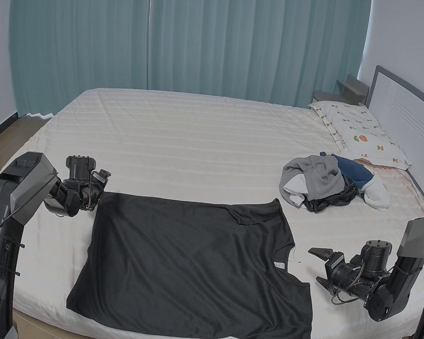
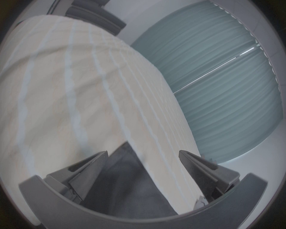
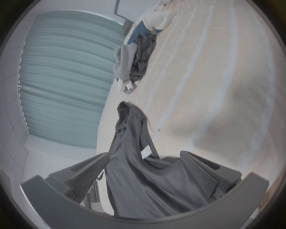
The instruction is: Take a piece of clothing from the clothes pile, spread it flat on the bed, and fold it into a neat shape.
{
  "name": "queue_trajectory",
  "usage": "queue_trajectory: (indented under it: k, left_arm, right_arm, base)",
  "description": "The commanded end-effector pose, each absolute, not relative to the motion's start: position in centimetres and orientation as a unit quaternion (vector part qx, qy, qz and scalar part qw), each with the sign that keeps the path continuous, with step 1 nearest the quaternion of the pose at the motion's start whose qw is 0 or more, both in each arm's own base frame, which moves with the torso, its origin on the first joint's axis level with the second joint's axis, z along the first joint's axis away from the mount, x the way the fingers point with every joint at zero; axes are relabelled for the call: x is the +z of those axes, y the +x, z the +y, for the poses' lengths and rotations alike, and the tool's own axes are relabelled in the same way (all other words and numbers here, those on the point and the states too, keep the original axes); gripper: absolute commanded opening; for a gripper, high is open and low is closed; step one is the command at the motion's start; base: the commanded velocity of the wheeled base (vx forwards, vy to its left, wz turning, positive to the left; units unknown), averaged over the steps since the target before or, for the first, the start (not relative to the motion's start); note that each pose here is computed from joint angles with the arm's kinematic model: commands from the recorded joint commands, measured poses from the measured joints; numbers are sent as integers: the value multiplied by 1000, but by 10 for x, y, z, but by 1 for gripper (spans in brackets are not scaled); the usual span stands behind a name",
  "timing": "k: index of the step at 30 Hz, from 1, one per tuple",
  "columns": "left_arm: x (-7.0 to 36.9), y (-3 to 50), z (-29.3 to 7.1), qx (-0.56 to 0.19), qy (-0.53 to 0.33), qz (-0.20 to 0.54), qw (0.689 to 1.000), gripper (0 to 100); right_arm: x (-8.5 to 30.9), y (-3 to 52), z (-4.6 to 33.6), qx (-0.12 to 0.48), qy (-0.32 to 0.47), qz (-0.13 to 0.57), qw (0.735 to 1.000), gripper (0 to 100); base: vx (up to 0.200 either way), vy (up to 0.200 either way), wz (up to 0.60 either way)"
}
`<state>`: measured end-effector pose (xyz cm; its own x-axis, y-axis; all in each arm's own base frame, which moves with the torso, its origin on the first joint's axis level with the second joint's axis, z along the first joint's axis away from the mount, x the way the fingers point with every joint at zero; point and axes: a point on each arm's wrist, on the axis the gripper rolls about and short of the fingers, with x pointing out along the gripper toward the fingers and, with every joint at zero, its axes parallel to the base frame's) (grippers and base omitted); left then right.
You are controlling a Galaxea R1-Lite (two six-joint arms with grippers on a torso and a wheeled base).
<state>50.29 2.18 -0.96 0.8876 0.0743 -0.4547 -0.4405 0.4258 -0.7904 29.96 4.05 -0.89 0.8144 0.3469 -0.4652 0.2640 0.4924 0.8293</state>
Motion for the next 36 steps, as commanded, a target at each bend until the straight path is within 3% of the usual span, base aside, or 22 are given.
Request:
queue_trajectory:
  k: [1, 13, 25, 36]
  left_arm:
    - [25, 476, 21, 114, -546, 202, 805, 100]
    - [10, 462, 6, 108, -536, 237, 803, 100]
    - [10, 446, -6, 64, -535, 210, 816, 100]
    - [10, 446, -9, 61, -534, 211, 817, 100]
  right_arm:
    - [-8, 329, 63, 20, 489, 263, 831, 100]
    - [36, 407, 112, 18, 453, 262, 852, 100]
    - [-9, 467, 149, 4, 414, 320, 852, 100]
    - [-21, 513, 156, -23, 408, 306, 860, 100]
  base:
    - [0, 0, 0]
    - [0, 0, 0]
    - [0, 0, 0]
    - [0, 0, 0]
